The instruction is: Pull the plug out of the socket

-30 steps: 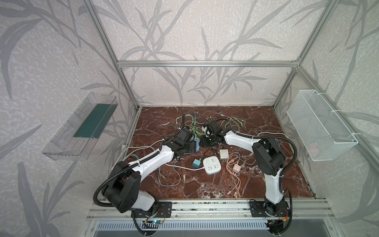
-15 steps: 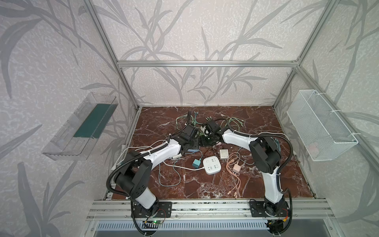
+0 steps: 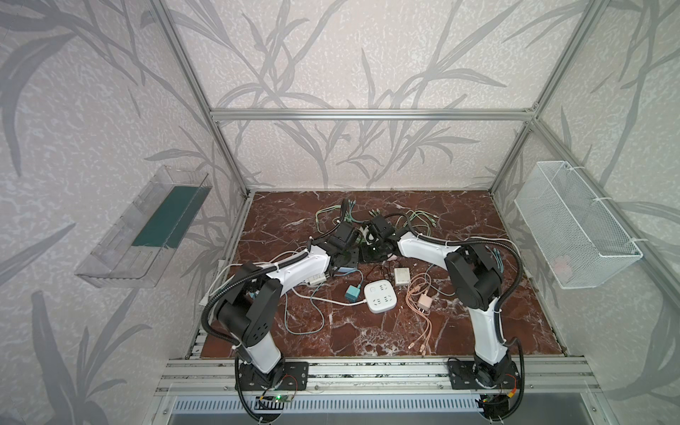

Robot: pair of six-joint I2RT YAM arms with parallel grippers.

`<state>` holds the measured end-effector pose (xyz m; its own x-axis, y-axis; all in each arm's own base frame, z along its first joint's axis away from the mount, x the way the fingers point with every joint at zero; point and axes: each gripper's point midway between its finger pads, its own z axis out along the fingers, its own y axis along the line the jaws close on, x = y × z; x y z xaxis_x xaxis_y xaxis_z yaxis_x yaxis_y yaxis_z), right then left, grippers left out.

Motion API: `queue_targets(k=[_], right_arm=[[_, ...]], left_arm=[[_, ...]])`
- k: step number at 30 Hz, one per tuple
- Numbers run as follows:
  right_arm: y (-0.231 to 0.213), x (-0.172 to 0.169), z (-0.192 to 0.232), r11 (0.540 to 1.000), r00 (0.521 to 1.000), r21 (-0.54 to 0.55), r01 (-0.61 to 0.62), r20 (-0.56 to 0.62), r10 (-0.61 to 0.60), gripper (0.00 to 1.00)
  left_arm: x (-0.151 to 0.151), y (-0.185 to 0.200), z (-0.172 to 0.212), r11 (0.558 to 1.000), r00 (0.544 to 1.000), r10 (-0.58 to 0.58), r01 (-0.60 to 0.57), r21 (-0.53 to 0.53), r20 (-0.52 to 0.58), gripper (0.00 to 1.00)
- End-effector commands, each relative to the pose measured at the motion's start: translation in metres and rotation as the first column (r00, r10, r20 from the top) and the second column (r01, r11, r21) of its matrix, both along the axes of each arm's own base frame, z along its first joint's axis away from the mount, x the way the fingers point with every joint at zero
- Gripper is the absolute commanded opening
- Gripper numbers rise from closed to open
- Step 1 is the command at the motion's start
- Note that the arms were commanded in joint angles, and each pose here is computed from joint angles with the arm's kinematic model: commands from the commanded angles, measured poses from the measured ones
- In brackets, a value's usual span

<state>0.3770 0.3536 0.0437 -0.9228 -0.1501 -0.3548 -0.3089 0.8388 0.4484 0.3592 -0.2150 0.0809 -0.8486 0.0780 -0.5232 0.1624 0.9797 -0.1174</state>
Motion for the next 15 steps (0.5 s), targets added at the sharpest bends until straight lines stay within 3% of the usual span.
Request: queue_targets(k=[1, 15], right_arm=[[0.0006, 0.0041, -0.0003, 1.0, 1.0, 0.002, 0.009, -0.014, -0.009, 0.46], [0.0011, 0.0059, -0.0035, 1.0, 1.0, 0.01, 0.019, -0.019, -0.019, 0.46]], left_arm=[[0.0022, 0.0004, -0.0004, 0.999, 1.0, 0.004, -0.003, 0.037, -0.007, 0.48], [0.0037, -0.0011, -0.0053, 0.998, 1.0, 0.007, -0.006, 0.058, -0.027, 0.23]])
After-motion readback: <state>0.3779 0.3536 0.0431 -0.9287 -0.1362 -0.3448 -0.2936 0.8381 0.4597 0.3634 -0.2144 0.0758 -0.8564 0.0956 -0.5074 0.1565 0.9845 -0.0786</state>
